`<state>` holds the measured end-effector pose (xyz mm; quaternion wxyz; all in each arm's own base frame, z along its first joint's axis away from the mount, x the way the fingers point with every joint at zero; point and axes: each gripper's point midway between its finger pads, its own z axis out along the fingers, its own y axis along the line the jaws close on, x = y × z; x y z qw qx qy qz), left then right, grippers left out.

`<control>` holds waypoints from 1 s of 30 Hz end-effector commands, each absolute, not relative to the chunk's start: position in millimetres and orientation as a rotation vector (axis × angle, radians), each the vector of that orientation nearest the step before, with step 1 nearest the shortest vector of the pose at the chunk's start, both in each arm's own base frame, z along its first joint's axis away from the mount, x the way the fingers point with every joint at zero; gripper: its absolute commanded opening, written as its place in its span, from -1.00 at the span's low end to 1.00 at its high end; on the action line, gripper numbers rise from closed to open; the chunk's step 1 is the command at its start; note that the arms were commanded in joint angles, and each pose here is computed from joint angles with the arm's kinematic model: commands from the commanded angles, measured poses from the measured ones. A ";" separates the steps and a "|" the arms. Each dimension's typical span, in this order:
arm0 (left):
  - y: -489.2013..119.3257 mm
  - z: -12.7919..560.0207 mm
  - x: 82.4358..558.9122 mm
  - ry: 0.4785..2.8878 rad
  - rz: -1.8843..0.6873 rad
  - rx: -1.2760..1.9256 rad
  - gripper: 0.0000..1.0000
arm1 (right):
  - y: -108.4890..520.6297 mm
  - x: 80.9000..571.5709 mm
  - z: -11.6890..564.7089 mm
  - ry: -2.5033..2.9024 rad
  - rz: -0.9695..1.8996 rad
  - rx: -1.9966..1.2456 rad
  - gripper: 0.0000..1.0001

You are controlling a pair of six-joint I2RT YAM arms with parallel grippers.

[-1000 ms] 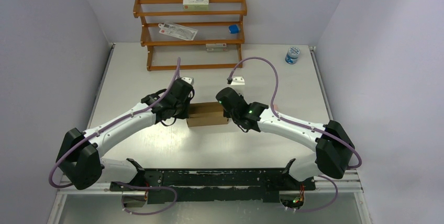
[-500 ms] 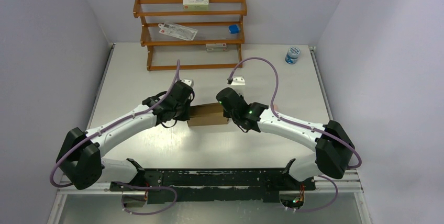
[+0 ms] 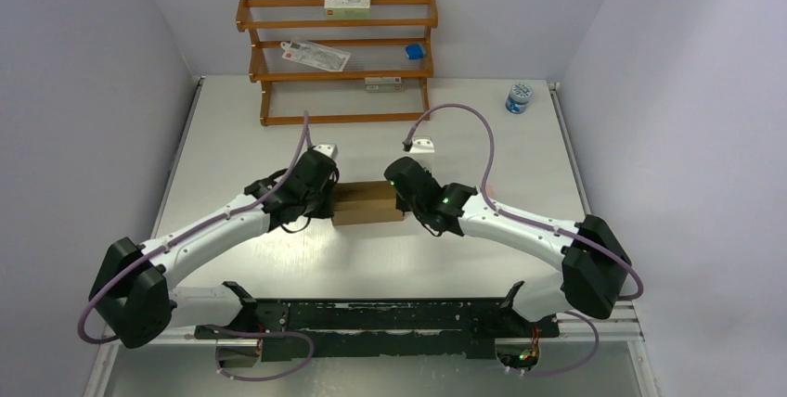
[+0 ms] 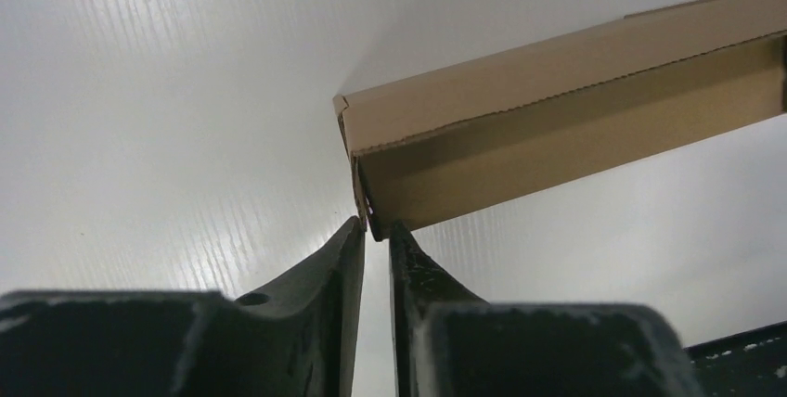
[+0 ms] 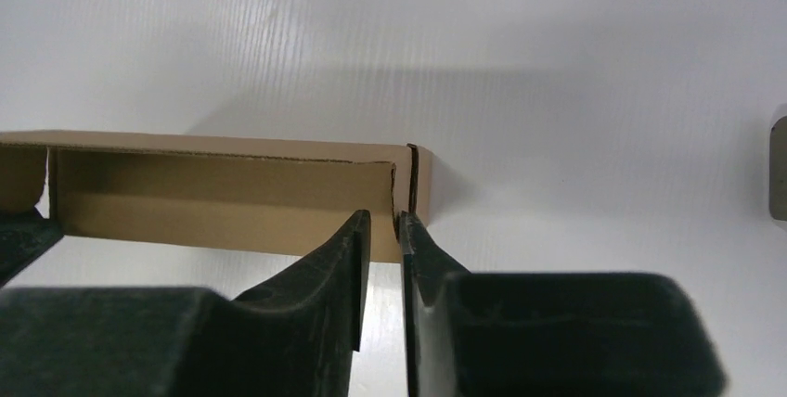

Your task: Fold the paper box

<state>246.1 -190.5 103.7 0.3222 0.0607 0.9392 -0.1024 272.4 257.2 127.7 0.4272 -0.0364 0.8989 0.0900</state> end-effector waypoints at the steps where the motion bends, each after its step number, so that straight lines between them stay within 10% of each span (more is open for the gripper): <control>1: -194.9 120.9 242.6 2.418 -0.339 0.140 -0.43 | 259.2 265.8 141.9 2.225 0.295 -0.087 -0.48; 8: -193.8 154.1 245.9 2.321 -0.410 0.101 0.00 | 254.7 269.7 162.3 2.170 0.313 -0.064 -0.36; 30: -171.3 155.0 269.5 2.379 -0.276 0.477 0.12 | 242.0 289.1 153.4 2.177 0.193 -0.315 -0.38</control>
